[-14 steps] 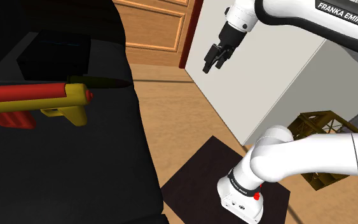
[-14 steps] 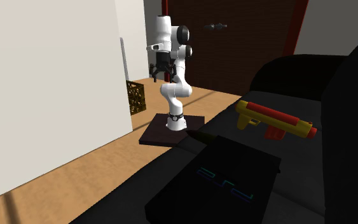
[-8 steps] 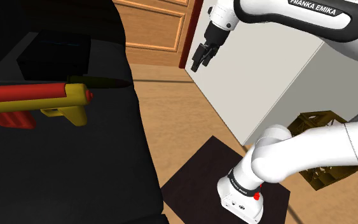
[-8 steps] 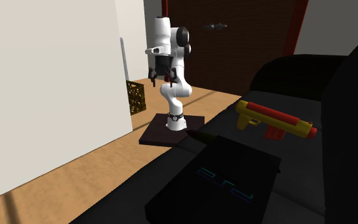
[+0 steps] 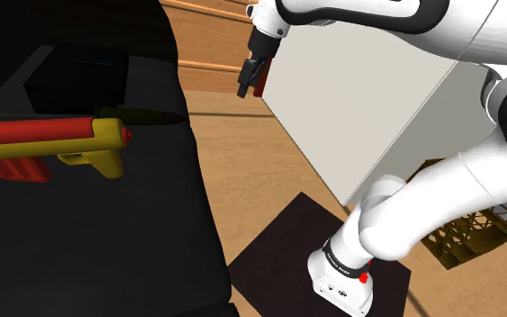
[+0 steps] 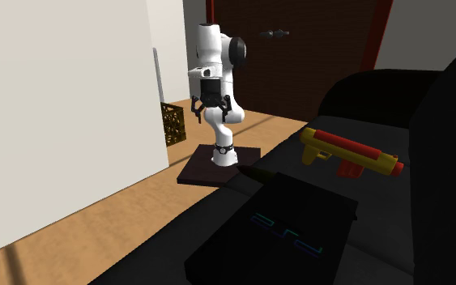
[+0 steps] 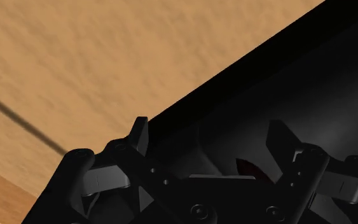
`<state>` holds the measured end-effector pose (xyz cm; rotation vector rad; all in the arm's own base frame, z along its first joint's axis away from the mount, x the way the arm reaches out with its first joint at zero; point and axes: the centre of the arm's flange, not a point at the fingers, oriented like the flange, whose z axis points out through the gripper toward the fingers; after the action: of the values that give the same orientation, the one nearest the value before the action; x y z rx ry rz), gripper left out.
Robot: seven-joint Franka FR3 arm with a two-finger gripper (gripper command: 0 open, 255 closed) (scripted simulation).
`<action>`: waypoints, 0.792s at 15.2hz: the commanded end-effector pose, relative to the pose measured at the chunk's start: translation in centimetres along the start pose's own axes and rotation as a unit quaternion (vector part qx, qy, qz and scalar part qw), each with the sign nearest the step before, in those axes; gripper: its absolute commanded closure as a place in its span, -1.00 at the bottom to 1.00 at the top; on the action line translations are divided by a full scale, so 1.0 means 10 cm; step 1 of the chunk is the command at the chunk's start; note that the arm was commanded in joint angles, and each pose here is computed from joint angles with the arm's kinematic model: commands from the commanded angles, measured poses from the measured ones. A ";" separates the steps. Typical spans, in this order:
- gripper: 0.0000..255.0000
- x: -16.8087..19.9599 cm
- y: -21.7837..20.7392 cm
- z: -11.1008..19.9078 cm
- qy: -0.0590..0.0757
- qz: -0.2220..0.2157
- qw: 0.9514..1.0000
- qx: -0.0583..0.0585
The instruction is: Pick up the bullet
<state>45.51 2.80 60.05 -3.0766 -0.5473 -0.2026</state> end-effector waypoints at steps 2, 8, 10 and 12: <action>-1.00 0.40 -0.09 0.18 -0.004 -0.051 0.999 0.006; -1.00 1.10 -0.36 0.48 -0.013 -0.148 0.989 0.016; -1.00 1.32 -0.49 0.58 -0.016 -0.181 0.983 0.020; -1.00 1.53 -0.62 0.68 -0.019 -0.213 0.977 0.024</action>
<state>57.53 13.02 55.56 -2.9023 -1.1388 -0.1366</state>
